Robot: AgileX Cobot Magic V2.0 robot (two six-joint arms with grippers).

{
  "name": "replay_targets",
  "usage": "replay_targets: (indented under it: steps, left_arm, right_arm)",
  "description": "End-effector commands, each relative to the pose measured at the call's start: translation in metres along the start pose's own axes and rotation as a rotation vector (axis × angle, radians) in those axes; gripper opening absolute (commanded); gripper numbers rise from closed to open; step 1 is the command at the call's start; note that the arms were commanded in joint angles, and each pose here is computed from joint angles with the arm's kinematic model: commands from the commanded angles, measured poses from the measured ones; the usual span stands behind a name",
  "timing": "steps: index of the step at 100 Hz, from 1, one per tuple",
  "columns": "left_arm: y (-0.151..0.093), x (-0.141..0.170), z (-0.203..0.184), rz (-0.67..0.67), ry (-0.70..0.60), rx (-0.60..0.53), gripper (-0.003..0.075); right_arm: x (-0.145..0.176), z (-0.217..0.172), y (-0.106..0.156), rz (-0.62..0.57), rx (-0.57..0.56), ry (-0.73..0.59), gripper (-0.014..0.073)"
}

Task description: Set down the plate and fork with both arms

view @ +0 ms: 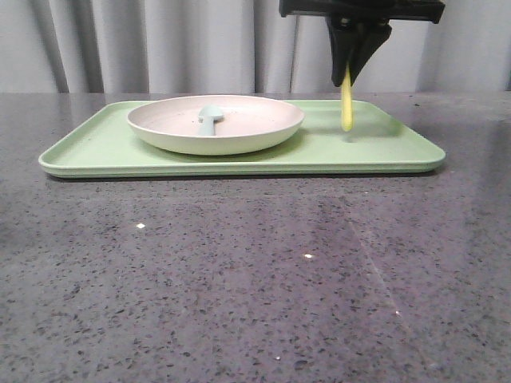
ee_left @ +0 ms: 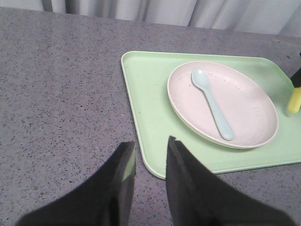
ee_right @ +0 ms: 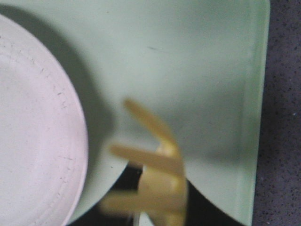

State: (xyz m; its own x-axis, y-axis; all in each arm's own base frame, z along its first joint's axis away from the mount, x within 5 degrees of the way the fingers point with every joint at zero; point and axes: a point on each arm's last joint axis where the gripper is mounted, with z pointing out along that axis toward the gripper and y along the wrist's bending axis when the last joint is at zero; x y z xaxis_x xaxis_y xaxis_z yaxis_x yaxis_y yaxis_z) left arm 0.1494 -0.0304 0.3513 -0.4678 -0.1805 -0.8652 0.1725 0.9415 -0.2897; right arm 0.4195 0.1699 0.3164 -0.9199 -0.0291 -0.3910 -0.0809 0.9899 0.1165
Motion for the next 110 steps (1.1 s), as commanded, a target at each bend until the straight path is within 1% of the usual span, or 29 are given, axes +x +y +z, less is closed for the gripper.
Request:
replay_targets:
  steps: [1, 8, 21, 28, 110]
  left_arm:
    - [-0.0029, -0.0141, -0.0063, -0.021, -0.098, 0.007, 0.0167]
    - [-0.0029, -0.0141, -0.0063, -0.021, -0.098, 0.007, 0.0167]
    - [-0.0029, -0.0141, -0.0063, -0.021, -0.098, 0.007, 0.0167]
    - [-0.0029, -0.0141, -0.0063, -0.021, -0.098, 0.007, 0.0167]
    - [-0.0029, -0.0141, -0.0063, -0.021, -0.098, 0.007, 0.0167]
  right_arm:
    - [0.0044, -0.0323, -0.0057, -0.002, 0.016, 0.015, 0.0106]
    - [0.0044, -0.0323, -0.0057, -0.005, 0.016, 0.015, 0.0161]
    - [0.0044, -0.0323, -0.0057, -0.005, 0.016, 0.015, 0.0339]
    - [0.0044, -0.0323, -0.0057, -0.005, 0.016, 0.015, 0.0388]
    - [0.0045, -0.0355, -0.0062, -0.004, 0.015, 0.009, 0.0381]
